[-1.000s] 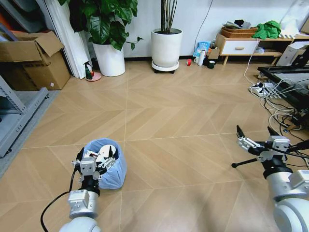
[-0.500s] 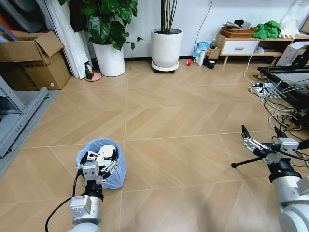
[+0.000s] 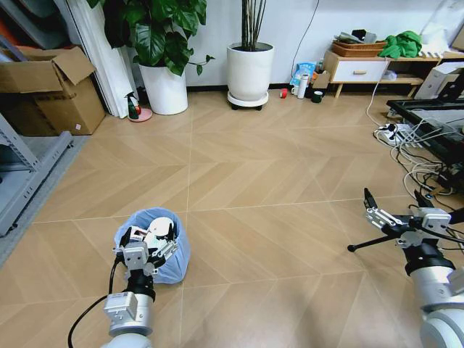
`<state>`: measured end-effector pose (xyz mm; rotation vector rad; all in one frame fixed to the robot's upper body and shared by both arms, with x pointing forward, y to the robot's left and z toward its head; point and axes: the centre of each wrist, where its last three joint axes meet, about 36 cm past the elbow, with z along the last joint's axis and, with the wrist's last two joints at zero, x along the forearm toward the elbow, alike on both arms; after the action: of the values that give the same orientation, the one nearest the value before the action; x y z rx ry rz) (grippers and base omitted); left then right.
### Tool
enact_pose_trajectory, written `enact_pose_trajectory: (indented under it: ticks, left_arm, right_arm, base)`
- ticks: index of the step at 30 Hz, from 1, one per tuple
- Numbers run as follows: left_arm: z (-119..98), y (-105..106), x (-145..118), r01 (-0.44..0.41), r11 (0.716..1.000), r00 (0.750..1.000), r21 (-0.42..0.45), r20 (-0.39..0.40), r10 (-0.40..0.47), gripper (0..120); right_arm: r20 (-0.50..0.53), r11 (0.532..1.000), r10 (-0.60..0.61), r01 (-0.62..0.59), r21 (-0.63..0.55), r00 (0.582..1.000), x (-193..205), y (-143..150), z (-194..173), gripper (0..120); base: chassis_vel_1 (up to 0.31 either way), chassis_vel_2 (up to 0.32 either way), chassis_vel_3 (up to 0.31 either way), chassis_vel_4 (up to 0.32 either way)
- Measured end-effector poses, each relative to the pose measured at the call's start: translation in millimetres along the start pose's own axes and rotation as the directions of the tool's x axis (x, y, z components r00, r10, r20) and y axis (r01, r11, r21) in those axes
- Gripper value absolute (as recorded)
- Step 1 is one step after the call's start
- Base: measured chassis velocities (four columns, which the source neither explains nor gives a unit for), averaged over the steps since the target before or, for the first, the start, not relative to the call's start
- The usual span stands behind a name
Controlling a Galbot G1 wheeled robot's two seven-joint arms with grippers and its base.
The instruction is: Pick up the trash bin and place the garbage on the floor into it.
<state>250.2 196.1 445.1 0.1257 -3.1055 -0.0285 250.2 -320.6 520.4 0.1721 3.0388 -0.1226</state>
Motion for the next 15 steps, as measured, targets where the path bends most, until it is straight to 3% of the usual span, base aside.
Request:
enact_pose_trajectory:
  ticks: [15]
  left_arm:
    - [-0.1, 0.1, -0.1, 0.0, 1.0, 1.0, -0.001, -0.001, 0.0, 100]
  right_arm:
    - [-0.001, 1.0, 0.0, 0.0, 0.0, 1.0, -0.2, 0.1, 0.2, 100]
  base:
    - [0.0, 0.0, 0.0, 0.0]
